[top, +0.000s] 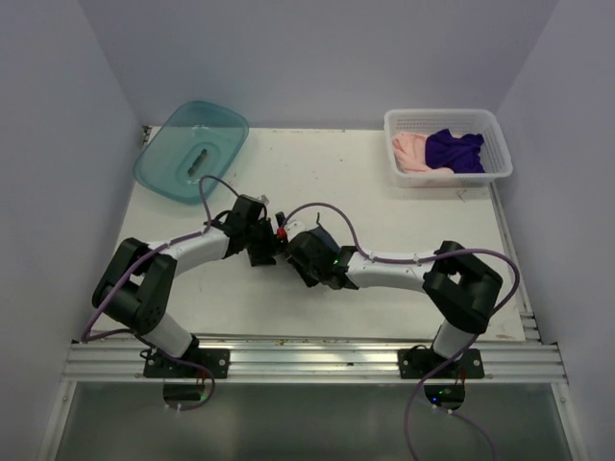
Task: Roll the towels
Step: Roll the towel
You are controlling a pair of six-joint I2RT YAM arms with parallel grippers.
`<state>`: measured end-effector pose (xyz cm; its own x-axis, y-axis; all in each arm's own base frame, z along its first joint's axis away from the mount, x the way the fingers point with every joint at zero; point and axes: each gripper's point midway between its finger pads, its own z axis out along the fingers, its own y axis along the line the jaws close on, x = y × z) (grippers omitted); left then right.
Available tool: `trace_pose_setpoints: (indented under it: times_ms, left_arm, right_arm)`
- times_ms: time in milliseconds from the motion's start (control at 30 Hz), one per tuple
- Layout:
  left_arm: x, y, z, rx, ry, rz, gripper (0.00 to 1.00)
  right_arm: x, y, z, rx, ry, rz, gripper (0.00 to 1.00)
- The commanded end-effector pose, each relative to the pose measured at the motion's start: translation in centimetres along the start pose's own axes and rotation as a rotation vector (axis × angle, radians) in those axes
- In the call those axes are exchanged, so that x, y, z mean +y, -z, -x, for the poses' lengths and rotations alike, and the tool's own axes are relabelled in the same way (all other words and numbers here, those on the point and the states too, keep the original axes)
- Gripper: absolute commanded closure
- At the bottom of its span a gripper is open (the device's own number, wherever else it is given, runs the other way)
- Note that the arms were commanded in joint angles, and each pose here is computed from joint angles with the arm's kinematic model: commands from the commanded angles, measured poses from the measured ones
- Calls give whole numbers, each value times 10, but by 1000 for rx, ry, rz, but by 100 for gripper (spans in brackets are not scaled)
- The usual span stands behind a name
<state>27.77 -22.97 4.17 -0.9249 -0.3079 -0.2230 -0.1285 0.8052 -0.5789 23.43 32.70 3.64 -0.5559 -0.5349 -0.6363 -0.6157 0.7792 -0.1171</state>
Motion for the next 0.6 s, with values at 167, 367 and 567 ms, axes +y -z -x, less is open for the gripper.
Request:
trace_pose_setpoints:
  times_ms: [167,367,567]
  left_arm:
    - [-18,8,12,-41,-33,-70,11]
    - [-15,0,8,-32,-22,-81,18]
    - [-12,-5,5,-26,-19,-83,28]
  right_arm:
    - [25,18,17,-21,-247,405,100]
    - [28,17,15,14,-377,558,100]
    - [21,9,4,58,-525,640,100]
